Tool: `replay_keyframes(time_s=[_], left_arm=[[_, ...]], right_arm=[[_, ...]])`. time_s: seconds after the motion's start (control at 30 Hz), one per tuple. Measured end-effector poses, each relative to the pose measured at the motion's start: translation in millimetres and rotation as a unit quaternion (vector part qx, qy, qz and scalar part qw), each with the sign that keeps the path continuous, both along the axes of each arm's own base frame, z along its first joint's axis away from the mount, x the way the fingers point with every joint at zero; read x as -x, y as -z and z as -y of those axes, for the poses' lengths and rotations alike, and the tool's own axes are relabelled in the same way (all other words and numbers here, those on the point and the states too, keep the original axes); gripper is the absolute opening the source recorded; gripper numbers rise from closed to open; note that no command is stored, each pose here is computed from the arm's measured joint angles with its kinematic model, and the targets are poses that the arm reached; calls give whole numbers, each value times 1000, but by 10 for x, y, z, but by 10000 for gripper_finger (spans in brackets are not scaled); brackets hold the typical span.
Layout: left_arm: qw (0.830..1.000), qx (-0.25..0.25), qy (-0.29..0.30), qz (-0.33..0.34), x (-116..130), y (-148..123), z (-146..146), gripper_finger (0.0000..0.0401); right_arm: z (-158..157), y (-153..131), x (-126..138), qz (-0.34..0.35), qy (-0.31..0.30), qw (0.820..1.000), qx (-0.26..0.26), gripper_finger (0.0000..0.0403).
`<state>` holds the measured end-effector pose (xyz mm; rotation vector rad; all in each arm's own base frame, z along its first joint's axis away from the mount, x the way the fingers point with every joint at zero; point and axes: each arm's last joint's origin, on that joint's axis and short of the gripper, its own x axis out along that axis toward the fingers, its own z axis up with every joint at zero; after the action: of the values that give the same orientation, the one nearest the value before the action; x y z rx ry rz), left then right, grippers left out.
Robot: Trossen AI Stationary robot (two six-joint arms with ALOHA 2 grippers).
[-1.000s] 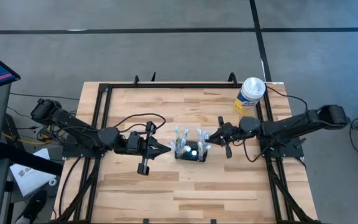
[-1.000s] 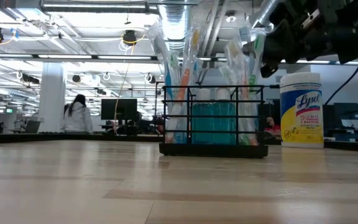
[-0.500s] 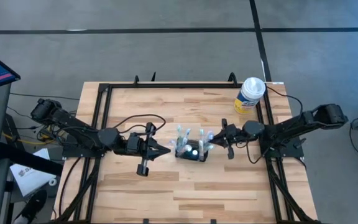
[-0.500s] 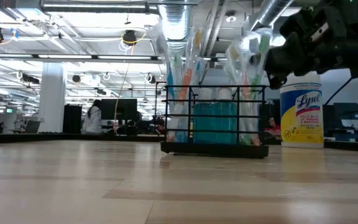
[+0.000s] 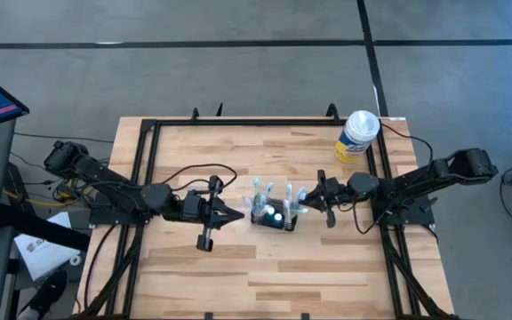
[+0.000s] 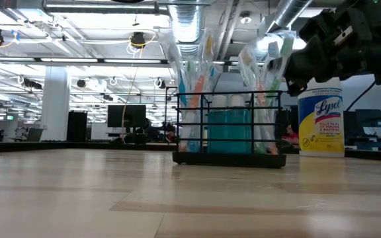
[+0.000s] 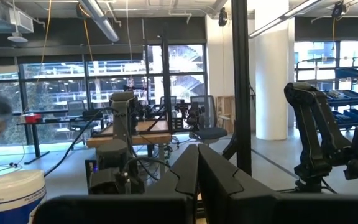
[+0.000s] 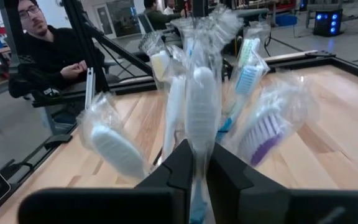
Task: Pick & Place toothbrushing station
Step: Put the blue toothbrush into the wire organizer
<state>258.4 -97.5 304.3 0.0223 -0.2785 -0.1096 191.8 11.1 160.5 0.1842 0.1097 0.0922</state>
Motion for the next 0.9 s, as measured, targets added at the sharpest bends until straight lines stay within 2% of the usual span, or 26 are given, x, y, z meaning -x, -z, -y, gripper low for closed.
replay_keyframes(time_s=[0.23, 0.4, 0.53, 0.9], left_arm=[[1000, 0, 0, 0, 0, 1, 0, 0], [1000, 0, 0, 0, 0, 0, 0, 0], [1000, 20, 6, -3, 0, 1, 0, 0], [1000, 21, 7, -3, 0, 1, 0, 0]], right_arm=[[-3, -51, -30, 11, -1, 1000, 0, 34], [-5, -17, -42, -16, -2, 1000, 3, 35], [-8, -15, -42, -18, -3, 1000, 5, 38], [-8, -4, -47, -20, -3, 1000, 6, 88]])
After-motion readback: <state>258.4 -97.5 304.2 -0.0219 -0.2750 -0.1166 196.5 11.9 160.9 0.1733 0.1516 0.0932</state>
